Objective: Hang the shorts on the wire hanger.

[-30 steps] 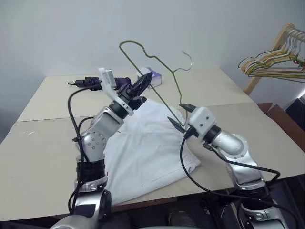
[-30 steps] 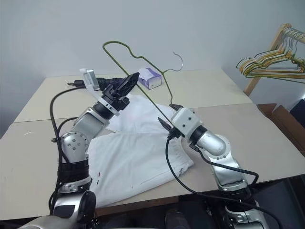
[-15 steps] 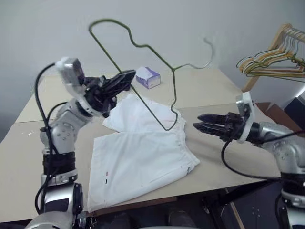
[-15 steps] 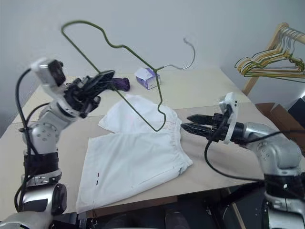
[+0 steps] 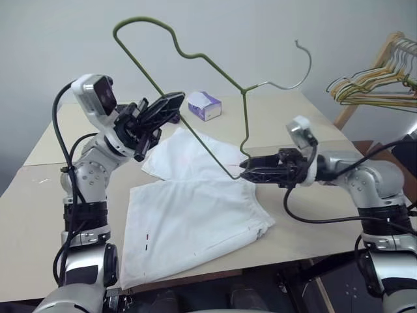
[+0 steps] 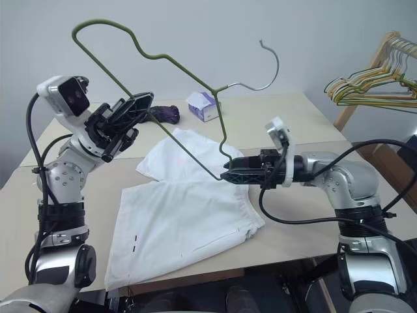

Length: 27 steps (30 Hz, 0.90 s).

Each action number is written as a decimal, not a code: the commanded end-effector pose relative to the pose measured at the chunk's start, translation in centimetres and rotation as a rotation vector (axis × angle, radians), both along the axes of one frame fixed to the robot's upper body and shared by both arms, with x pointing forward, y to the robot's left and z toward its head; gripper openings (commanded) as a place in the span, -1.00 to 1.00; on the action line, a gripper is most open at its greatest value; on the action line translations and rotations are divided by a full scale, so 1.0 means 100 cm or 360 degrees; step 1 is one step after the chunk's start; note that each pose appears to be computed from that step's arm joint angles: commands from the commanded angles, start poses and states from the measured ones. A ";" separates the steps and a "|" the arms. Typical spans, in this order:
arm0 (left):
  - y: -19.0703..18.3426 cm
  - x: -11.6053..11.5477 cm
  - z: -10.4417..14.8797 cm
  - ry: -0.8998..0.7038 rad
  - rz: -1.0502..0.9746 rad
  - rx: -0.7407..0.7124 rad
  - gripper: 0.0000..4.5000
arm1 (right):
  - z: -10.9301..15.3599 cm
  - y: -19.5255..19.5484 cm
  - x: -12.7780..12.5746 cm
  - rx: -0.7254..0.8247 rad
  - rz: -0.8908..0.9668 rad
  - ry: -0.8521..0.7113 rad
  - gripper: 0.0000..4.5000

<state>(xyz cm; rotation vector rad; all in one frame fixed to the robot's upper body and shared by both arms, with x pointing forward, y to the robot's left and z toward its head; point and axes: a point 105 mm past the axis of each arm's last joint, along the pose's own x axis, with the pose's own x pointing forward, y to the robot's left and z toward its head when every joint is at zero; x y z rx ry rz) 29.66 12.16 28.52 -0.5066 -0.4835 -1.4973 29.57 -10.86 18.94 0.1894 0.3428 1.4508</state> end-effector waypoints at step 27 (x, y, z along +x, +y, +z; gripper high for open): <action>-0.005 -0.003 -0.004 -0.0025 0.0035 -0.0024 -1.00 | 0.018 0.013 0.000 0.0026 0.0070 -0.0132 -0.80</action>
